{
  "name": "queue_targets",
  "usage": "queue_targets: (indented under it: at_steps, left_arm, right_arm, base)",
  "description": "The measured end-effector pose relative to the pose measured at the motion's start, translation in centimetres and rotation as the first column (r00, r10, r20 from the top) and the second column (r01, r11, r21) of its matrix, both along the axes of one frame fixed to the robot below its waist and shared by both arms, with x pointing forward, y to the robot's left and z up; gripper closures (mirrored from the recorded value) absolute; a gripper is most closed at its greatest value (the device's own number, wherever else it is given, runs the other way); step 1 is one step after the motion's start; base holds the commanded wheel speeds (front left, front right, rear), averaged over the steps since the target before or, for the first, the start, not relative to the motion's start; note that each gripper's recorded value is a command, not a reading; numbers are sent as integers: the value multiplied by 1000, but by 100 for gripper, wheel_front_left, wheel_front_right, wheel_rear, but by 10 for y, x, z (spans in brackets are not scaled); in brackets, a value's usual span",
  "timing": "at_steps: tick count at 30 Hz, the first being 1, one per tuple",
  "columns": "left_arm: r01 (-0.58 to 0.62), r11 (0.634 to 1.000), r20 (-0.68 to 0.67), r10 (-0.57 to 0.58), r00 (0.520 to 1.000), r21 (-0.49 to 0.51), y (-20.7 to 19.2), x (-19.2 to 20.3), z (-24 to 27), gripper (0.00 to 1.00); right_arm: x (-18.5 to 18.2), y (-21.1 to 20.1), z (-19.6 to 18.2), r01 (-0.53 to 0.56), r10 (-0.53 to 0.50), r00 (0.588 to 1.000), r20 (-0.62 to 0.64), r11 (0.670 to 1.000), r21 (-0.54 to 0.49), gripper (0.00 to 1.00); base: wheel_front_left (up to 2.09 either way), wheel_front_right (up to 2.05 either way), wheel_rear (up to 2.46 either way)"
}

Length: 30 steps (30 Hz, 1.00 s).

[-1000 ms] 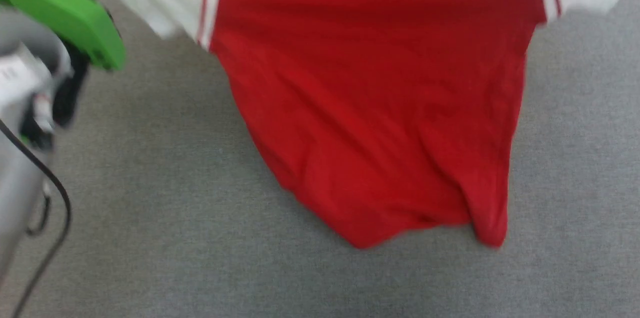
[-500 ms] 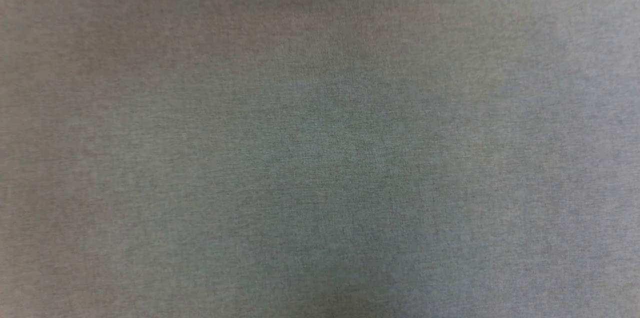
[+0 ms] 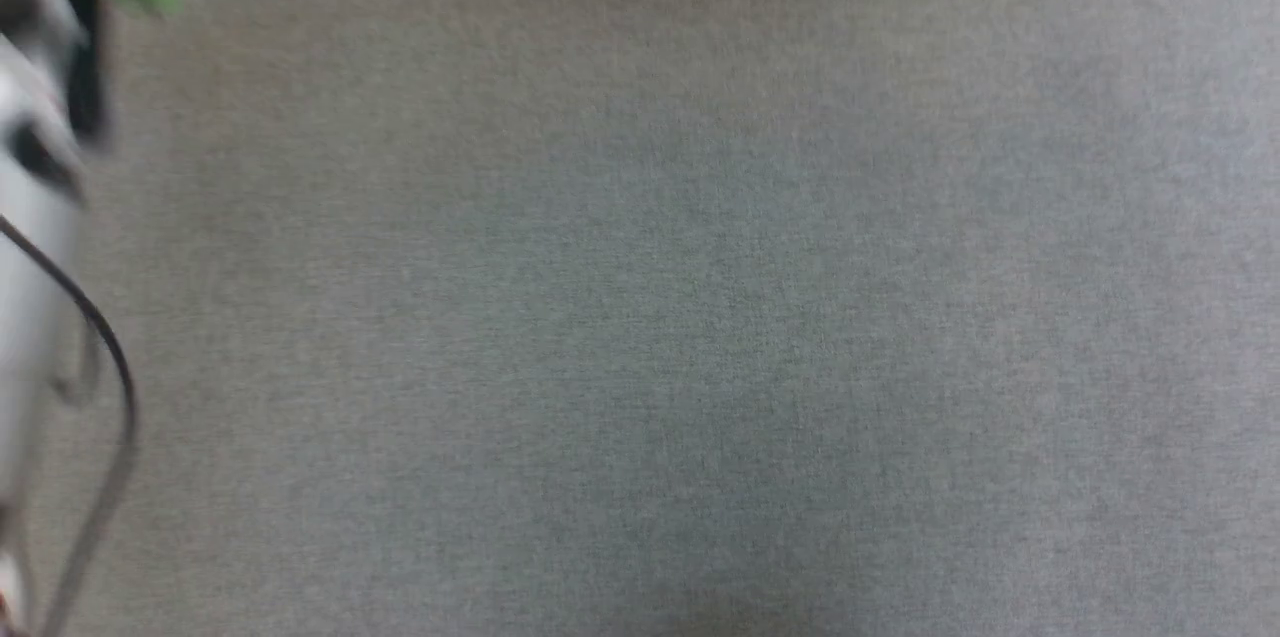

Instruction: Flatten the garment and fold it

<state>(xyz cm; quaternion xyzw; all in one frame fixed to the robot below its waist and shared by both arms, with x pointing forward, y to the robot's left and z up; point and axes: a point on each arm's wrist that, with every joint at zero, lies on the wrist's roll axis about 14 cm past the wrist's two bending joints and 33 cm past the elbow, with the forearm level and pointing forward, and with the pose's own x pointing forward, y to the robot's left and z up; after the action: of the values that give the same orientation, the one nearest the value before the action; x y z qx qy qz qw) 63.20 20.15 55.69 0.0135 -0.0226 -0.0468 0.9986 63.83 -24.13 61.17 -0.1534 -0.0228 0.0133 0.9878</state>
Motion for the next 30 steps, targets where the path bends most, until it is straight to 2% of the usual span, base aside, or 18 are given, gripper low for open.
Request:
queue_targets:
  at_steps: [5,10,13,21,25,30]
  left_arm:
    - [6,997,-260,-25,965,-74,-1,-64,-79,100]
    - [30,984,-469,-109,877,-173,-15,-148,-132,100]
    - [39,977,-524,-147,839,-210,-23,-188,-143,100]
    - [-15,957,-598,-169,783,-290,-31,-265,-153,100]
    - [-65,946,-647,-167,744,-319,-33,-297,-162,100]
    - [-125,941,-677,-130,724,-314,-27,-322,-170,100]
  right_arm:
    - [-46,0,-68,-14,28,986,-164,996,86,100]
    - [-105,0,-110,1,47,961,-273,985,171,100]
    - [-142,-6,-127,41,31,946,-322,976,216,100]
    - [-231,-13,-163,150,-11,883,-469,954,261,100]
    - [-272,-17,-186,243,-47,824,-565,930,277,100]
    - [-318,-18,-211,373,-74,734,-675,875,310,100]
  base:
    - [0,0,0]
    - [0,0,0]
    - [0,0,0]
    - [0,0,0]
    - [0,0,0]
    - [0,0,0]
